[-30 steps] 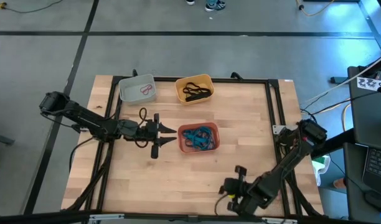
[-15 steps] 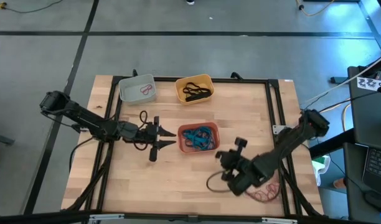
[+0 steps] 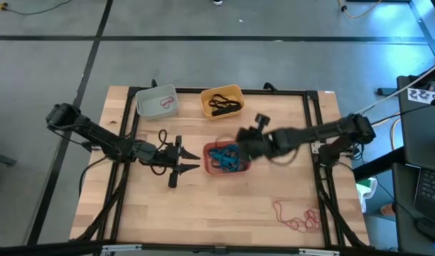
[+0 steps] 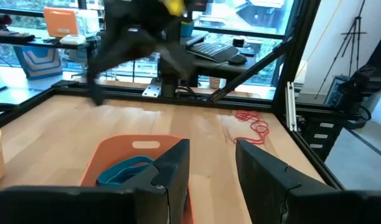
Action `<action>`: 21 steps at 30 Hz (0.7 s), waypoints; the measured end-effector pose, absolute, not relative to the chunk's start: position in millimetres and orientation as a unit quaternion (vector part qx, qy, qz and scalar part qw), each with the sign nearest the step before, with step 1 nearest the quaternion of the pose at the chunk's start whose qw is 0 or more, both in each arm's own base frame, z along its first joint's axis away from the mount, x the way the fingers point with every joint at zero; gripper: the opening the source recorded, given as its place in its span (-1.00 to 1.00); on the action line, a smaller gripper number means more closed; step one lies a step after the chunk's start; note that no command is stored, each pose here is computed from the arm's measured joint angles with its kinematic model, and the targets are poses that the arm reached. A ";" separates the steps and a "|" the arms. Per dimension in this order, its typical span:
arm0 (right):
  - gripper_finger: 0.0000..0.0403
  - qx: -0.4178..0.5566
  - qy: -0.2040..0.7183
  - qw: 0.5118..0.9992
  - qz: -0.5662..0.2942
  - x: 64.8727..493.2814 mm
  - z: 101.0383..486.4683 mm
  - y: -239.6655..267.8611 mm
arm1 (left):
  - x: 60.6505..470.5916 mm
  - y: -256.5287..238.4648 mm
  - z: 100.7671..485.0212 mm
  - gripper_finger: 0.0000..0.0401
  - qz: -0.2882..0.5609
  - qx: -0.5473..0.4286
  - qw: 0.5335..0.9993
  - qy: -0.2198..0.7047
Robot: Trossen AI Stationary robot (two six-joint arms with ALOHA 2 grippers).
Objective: Sort rubber bands into baskets
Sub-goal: Put the black rubber band into the yellow bin
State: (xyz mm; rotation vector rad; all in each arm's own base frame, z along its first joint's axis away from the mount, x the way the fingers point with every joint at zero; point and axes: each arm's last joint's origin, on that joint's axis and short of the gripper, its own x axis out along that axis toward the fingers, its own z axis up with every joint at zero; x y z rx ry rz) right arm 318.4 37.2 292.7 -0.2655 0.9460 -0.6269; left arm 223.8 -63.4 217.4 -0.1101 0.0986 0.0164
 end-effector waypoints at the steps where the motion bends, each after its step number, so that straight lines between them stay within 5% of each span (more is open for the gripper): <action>1: -0.99 -0.117 0.442 0.839 -0.295 322.8 293.9 26.8 | 223.8 -63.5 217.3 -0.37 0.008 -0.055 0.997 0.049; 10: -0.99 -0.033 0.385 0.887 -0.252 345.3 302.5 -59.8 | 223.8 -63.4 216.7 -0.36 0.009 -0.056 0.997 0.052; 21: -0.99 0.029 0.375 0.875 -0.306 356.0 266.3 -149.9 | 223.7 -63.5 216.2 -0.36 0.009 -0.056 0.997 0.055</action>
